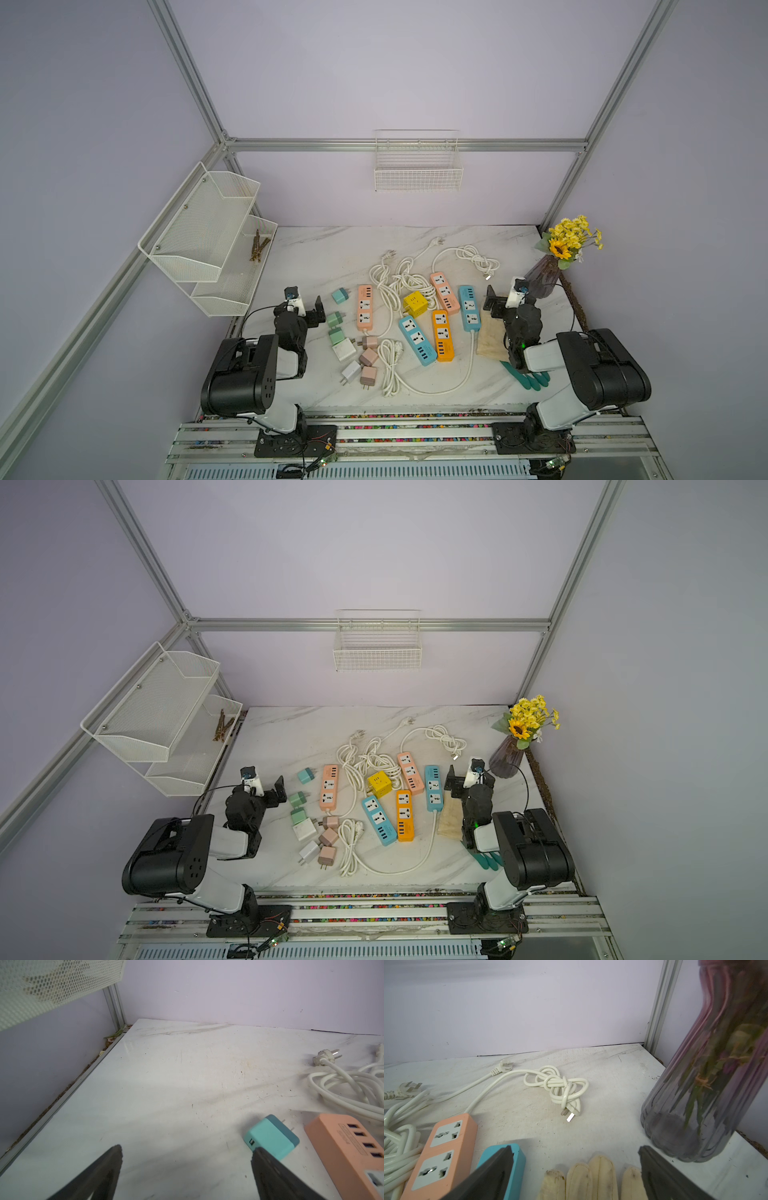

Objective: Pull the plug off the socket
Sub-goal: Reset both arms

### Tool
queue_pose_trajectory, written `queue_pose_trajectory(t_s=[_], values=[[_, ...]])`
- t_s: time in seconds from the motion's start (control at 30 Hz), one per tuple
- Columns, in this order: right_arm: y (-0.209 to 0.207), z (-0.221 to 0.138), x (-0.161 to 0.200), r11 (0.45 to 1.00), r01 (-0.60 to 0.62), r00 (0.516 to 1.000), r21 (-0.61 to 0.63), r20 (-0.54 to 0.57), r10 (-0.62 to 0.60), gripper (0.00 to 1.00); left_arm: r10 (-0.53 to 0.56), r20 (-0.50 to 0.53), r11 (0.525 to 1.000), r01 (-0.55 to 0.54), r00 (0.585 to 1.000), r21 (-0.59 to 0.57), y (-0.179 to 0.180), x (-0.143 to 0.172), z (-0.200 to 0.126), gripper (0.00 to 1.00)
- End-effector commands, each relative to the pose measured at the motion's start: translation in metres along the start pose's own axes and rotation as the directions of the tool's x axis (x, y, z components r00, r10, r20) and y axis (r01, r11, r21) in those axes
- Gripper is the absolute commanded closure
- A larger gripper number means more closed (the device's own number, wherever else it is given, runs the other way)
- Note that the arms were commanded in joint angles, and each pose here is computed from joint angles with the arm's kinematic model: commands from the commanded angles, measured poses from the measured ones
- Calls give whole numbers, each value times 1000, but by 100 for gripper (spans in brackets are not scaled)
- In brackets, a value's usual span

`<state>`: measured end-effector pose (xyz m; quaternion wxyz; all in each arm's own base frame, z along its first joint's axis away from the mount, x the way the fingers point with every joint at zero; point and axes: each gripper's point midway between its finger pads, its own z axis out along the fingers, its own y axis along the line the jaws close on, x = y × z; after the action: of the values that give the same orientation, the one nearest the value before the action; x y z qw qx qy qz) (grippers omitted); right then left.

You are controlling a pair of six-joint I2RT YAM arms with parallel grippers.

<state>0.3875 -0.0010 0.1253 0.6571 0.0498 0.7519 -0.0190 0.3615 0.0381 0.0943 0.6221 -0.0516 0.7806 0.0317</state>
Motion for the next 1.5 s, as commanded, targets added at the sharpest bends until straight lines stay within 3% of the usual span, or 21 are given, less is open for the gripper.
queue_pose_trajectory(t_s=[0.0,0.77,1.0,1.1,1.23,1.37,1.47], values=[[3,2,-8,1000,2,1000,-9,29,-2,0,20,205,998,-31,979,49,-10,-39,-18,0],[3,3,-8,1000,2,1000,-9,28,-2,0,37,226,996,-55,973,73,-16,-39,-22,0],[3,2,-8,1000,3,1000,-9,28,-3,0,38,214,997,-52,976,59,-14,-41,-10,0],[3,3,-8,1000,3,1000,-8,28,-3,0,40,152,997,-49,988,61,-15,-37,2,0],[3,2,-8,1000,2,1000,-8,29,-2,0,57,-65,997,-53,996,51,-15,-23,39,0],[3,3,-8,1000,2,1000,-8,28,-2,0,66,-3,996,-66,998,61,-18,-27,35,1],[3,3,-8,1000,2,1000,-9,27,-2,0,67,-56,996,-63,996,67,-19,-24,37,0]])
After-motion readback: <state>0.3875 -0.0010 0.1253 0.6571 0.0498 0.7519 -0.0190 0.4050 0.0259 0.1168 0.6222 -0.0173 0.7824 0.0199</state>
